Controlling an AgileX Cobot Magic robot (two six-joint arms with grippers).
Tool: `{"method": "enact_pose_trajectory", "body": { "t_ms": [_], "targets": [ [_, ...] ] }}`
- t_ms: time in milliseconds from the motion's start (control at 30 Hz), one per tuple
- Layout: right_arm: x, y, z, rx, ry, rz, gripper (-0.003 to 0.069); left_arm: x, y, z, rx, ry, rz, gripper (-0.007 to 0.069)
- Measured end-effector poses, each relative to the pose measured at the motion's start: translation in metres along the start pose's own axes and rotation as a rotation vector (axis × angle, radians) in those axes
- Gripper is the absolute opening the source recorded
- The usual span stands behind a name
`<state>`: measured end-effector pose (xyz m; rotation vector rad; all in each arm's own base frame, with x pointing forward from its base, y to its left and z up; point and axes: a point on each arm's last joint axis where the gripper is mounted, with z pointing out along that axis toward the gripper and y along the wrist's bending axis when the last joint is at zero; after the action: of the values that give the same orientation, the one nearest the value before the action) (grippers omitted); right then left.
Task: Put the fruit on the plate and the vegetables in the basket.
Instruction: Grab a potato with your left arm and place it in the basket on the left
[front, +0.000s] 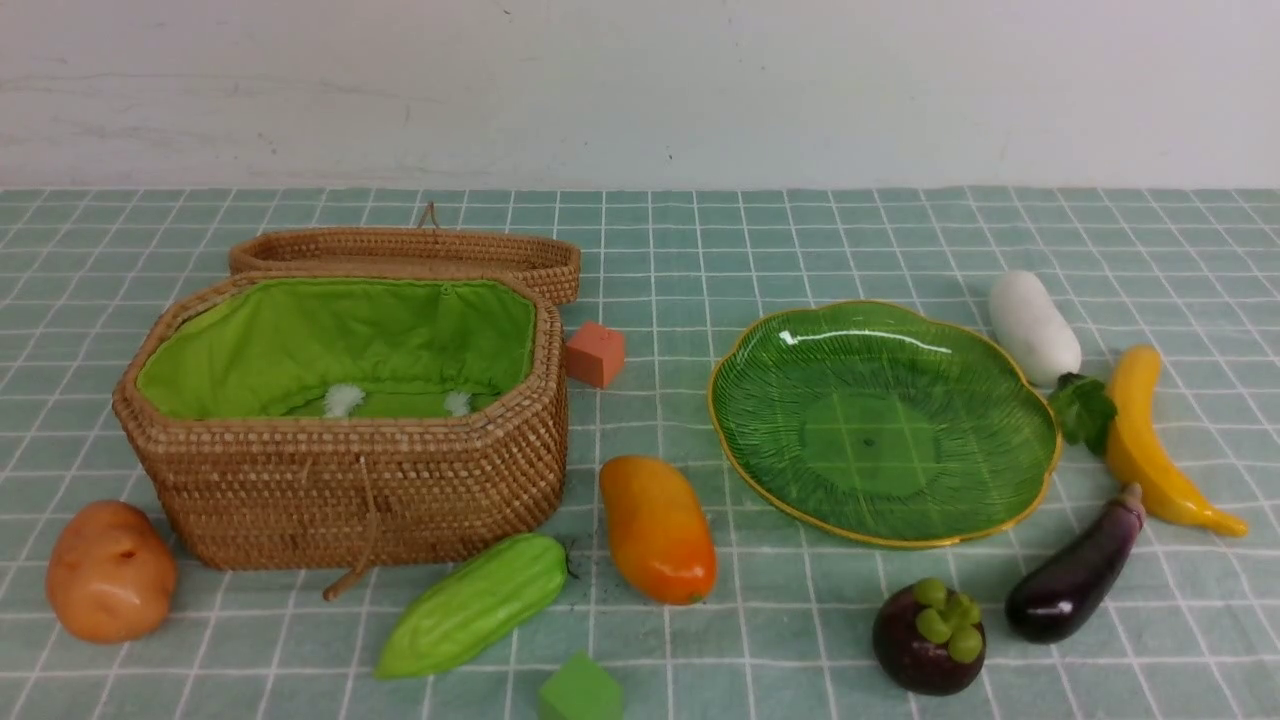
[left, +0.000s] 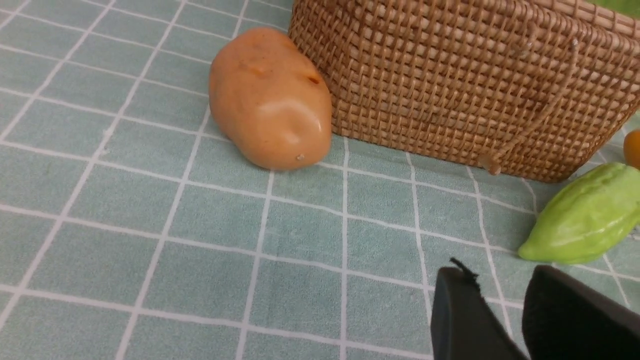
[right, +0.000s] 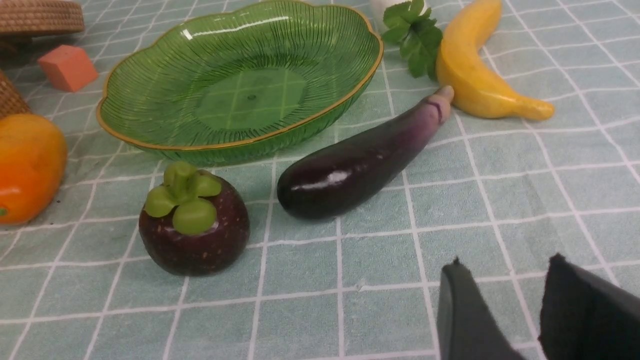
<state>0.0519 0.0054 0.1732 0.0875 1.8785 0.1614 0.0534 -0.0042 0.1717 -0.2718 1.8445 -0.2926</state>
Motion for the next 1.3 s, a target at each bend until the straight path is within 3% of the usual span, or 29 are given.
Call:
{"method": "enact_pose_trajectory", "body": {
  "t_ms": [67,300,400,600,733,800,867,967,1100,1200,1300],
  "targets": [
    [0.0,0.0,0.0,0.0,0.0,0.0,0.0241,-0.001,-0.001,0.0,0.014,-0.015,-0.043,0.0194],
    [0.0,0.0,0.0,0.0,0.0,0.0,0.0241,-0.015,-0.01,-0.002,0.158,-0.124,-0.582,0.02],
    [0.0,0.0,0.0,0.0,0.0,0.0,0.0241,-0.017,-0.011,-0.002,0.181,-0.145,-0.668,0.0202],
    [0.0,0.0,0.0,0.0,0.0,0.0,0.0241,-0.02,-0.011,-0.003,0.183,-0.172,-0.615,0.0167],
    [-0.001,0.0,0.0,0.0,-0.009,-0.001,0.0241,-0.037,-0.021,-0.013,0.215,-0.161,-0.559,0.0019],
    [-0.001,0.0,0.0,0.001,-0.015,-0.003,0.0241,-0.042,-0.025,-0.017,0.225,-0.152,-0.532,-0.0005],
    [-0.003,0.001,0.0,-0.009,-0.039,0.038,0.0241,-0.052,-0.032,-0.023,0.233,-0.107,-0.47,-0.0013],
    [-0.009,0.004,0.0,-0.063,-0.117,0.268,0.0241,-0.069,-0.045,-0.027,0.215,0.025,-0.344,-0.0013],
    [-0.022,0.004,-0.002,-0.107,-0.246,0.465,0.0234,-0.084,-0.055,-0.017,0.172,0.209,-0.227,-0.0013],
    [-0.025,0.004,-0.004,-0.123,-0.263,0.519,0.0211,-0.088,-0.056,-0.007,0.144,0.278,-0.182,-0.0013],
    [-0.041,0.017,-0.015,-0.181,-0.125,0.494,0.012,-0.092,-0.057,0.012,0.104,0.382,-0.146,-0.0013]
  ]
}}
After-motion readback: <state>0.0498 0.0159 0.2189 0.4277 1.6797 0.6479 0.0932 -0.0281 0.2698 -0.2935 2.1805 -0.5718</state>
